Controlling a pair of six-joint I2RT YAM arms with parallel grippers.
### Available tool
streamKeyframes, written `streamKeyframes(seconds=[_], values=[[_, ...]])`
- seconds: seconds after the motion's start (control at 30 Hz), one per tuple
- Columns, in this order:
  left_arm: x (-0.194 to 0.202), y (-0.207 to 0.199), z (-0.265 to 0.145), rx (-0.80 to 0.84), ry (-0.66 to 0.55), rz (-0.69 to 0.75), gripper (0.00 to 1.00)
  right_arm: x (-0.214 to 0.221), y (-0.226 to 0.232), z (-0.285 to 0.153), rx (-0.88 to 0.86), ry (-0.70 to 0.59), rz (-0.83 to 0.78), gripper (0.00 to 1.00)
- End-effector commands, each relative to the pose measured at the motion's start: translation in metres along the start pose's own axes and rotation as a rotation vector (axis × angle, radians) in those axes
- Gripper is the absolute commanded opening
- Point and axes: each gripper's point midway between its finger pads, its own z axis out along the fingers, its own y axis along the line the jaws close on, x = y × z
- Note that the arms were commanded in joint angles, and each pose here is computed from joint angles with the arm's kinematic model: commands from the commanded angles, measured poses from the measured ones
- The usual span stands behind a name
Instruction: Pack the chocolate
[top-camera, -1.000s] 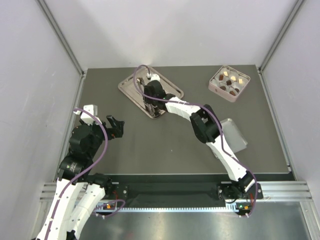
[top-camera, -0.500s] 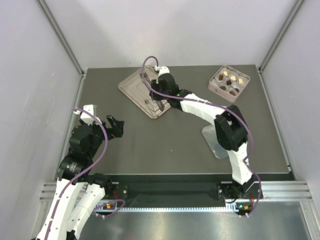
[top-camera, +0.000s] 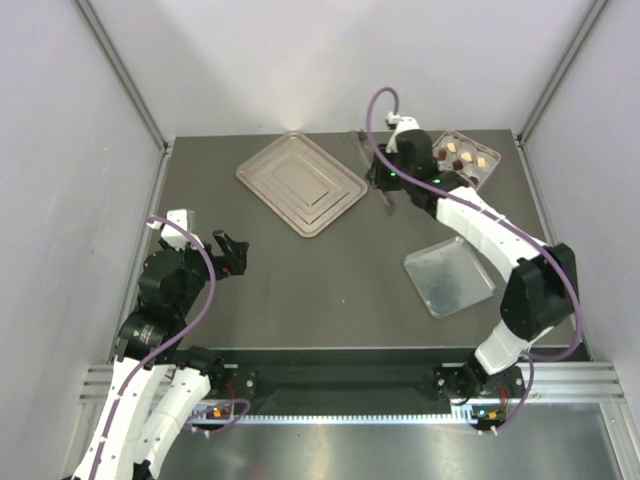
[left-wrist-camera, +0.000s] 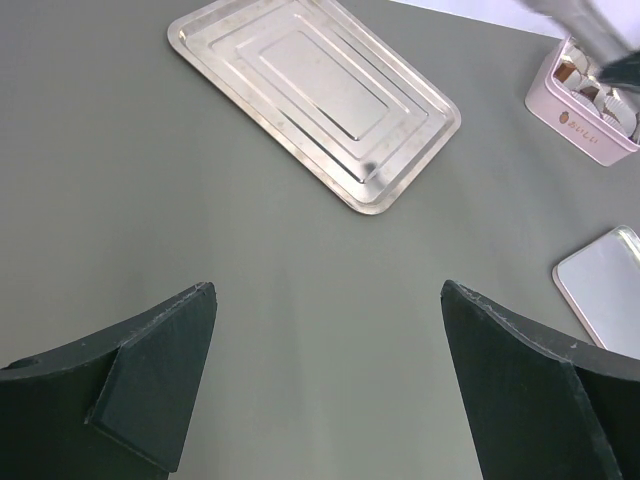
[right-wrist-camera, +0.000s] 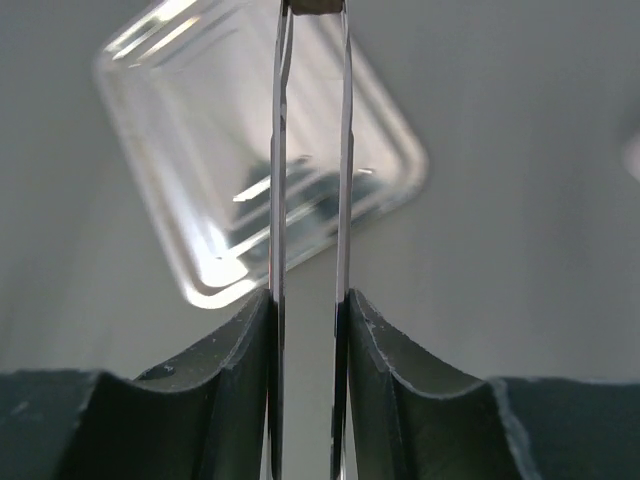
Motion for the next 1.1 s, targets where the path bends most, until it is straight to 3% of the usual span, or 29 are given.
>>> streamKeyframes(seconds=[0.0, 0.17, 0.37, 1.07], values=[[-0.013, -0.004, 0.002, 0.016, -0.059, -0.01, 0.99, -0.017, -0.056, -0.027, 0.103, -0.03, 0.025, 0.32], [-0.012, -0.005, 0.003, 0.02, -0.052, -0.01, 0.99, -0.02, -0.129, -0.051, 0.227, -0.029, 0.104, 0.32], [-0.011, -0.005, 0.004, 0.02, -0.049, -0.01, 0.99, -0.014, -0.173, -0.061, 0.255, 0.001, 0.165, 0.33], [-0.009, -0.005, 0.006, 0.024, -0.038, -0.008, 0.99, 0.009, -0.219, -0.041, 0.25, 0.096, 0.238, 0.35]])
